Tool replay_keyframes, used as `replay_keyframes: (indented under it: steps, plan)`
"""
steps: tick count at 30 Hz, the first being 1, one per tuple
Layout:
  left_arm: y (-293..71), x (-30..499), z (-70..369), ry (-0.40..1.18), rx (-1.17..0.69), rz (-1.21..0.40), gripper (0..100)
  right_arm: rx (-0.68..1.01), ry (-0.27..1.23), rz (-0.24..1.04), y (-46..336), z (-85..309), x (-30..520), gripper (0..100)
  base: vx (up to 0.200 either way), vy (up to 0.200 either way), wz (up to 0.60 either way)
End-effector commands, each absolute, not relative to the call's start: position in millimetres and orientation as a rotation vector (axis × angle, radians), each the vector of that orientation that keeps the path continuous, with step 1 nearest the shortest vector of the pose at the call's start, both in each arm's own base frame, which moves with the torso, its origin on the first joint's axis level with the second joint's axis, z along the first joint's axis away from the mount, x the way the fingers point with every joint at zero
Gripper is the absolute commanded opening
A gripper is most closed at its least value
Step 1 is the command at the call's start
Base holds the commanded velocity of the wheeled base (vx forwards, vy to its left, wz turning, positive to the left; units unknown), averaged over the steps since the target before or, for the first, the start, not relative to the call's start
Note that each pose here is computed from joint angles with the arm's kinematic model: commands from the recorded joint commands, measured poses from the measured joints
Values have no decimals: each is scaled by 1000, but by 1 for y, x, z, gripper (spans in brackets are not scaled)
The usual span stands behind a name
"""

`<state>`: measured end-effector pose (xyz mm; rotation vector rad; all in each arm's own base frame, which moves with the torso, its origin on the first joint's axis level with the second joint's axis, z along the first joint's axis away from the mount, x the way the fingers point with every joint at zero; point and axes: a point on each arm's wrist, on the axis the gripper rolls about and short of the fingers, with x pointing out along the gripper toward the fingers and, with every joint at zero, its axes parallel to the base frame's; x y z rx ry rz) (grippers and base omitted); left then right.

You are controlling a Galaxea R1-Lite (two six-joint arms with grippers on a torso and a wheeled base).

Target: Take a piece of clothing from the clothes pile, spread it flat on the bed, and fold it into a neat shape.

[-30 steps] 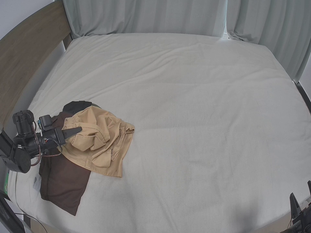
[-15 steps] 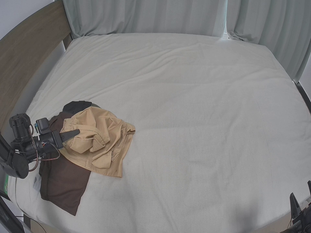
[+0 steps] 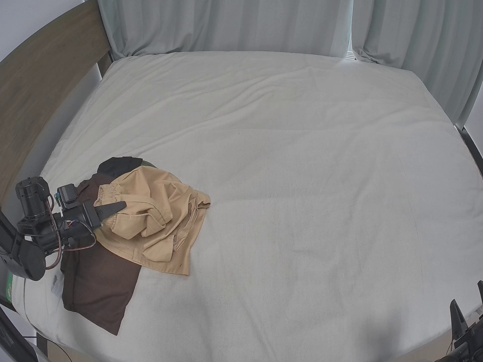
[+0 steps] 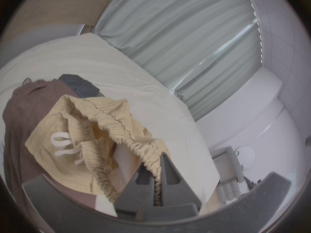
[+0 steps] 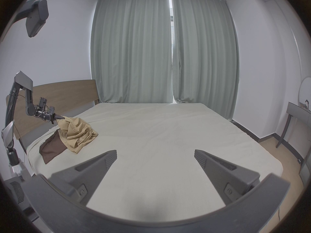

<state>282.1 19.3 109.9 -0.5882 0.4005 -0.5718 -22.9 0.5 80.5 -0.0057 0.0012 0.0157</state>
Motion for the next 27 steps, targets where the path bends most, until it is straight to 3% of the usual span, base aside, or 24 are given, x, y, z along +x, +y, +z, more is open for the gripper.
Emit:
replay_keyframes:
  steps: [1, 27]
  plan:
    - [11, 273, 124, 386, -652, -571, 0, -6, 9, 15, 1, 75, -22, 100, 0, 0, 0]
    - [-48, 266, 150, 309, -888, -473, 0, -6, 9, 17, 1, 75, -22, 100, 0, 0, 0]
